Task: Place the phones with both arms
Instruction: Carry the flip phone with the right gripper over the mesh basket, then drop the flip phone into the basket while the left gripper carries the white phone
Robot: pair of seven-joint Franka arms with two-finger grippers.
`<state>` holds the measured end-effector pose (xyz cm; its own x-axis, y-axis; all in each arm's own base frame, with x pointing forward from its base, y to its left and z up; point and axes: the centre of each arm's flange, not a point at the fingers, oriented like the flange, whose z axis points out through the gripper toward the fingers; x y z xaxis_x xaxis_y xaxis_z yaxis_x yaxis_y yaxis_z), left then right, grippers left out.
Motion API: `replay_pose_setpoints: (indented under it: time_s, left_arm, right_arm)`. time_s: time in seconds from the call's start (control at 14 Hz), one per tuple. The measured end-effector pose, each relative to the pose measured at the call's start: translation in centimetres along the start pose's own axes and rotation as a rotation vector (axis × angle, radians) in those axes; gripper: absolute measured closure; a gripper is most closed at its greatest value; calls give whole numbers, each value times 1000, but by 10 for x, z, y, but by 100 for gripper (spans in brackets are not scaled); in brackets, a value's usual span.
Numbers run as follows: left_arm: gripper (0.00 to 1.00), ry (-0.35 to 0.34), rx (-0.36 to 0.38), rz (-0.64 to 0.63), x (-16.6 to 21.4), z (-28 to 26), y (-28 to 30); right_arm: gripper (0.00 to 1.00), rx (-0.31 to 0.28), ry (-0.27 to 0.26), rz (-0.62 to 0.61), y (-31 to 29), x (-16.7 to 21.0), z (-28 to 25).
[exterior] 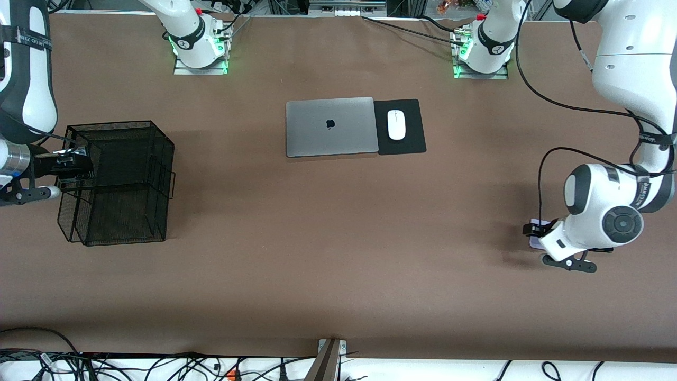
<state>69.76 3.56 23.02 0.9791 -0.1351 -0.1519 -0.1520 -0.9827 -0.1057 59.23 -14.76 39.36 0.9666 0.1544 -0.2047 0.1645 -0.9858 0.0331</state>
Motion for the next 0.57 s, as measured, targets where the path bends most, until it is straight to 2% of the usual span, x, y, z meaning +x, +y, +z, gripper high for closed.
replay_pose_setpoints:
  time_s: [0.14, 0.36, 0.57]
  left_arm:
    - [15, 3, 5, -33, 4, -3, 26]
    - [15, 13, 12, -92, 10, -10, 69]
    - [15, 25, 19, -147, 14, -16, 127]
  right_arm:
    - [20, -7, 34, 30, 14, -12, 9]
    - [20, 24, 89, 73, 23, -21, 19]
    - [20, 32, 103, 93, 27, -26, 35]
